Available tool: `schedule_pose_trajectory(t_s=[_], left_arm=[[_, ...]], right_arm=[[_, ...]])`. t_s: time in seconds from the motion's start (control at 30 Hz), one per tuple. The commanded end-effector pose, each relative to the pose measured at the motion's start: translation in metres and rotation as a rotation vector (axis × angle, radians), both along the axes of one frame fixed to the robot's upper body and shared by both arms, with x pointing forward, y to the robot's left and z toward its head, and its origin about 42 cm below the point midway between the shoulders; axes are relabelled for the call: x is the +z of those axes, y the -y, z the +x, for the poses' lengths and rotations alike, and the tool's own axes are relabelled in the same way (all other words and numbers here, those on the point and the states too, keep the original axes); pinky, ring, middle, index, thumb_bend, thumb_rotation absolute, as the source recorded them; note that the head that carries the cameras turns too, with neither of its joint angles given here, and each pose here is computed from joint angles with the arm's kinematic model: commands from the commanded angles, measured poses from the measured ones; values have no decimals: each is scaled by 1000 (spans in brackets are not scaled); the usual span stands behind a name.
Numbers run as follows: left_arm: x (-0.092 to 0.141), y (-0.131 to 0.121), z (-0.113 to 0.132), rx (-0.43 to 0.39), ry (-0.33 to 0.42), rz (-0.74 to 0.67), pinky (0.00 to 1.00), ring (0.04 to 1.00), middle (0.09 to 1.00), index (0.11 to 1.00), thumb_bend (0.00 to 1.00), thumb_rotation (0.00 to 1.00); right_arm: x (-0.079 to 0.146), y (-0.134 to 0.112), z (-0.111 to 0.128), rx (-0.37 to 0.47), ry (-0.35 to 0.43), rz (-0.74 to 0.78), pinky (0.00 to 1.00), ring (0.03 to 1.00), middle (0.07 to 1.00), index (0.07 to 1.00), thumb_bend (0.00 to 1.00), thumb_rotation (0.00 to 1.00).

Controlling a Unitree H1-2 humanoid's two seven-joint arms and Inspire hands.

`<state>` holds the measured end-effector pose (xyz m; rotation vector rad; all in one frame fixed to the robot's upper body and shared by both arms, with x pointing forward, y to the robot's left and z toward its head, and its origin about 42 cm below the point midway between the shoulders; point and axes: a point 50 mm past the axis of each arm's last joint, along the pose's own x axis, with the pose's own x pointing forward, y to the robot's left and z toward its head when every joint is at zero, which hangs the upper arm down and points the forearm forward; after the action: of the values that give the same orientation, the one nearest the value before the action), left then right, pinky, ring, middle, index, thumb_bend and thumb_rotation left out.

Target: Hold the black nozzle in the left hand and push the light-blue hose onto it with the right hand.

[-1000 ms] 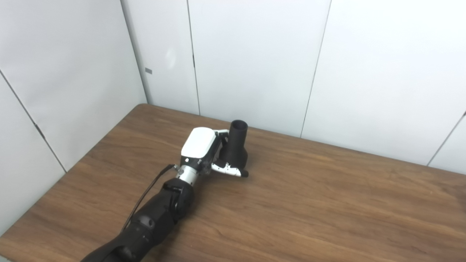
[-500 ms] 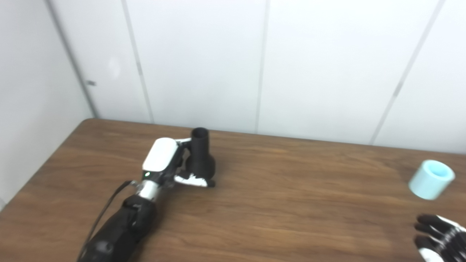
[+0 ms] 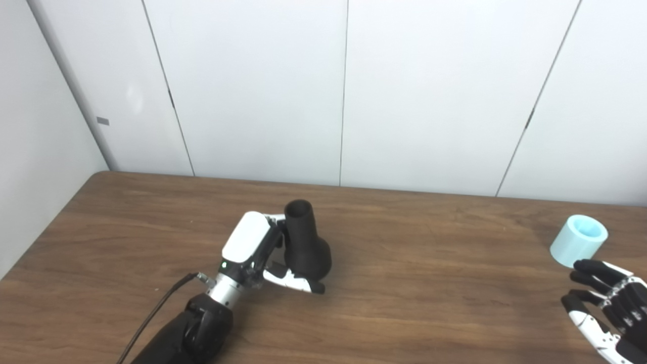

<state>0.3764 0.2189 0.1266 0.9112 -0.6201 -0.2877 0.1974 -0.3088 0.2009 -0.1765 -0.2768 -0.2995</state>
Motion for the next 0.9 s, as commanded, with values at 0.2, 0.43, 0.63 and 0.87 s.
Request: schedule_pose_trajectory(t_s=[0.2,0.43,0.63,0.87], left_arm=[[-45,48,-53,-139,-116,-46,338,449,474,506,520,0],[-51,68,-63,-223,-82,-19,350,467,473,508,520,0],[-57,83,-67,-283,-48,-5,339,464,472,507,520,0],[-67,89,-71,-322,-28,11,335,460,474,502,521,0]], right_arm=[[41,11,8,-60,147,-67,617,728,735,680,220,10],[67,17,24,-177,180,-246,612,729,742,704,549,355],[79,25,40,-208,167,-216,666,800,812,781,682,367],[86,35,63,-306,157,-277,786,904,929,904,828,527]])
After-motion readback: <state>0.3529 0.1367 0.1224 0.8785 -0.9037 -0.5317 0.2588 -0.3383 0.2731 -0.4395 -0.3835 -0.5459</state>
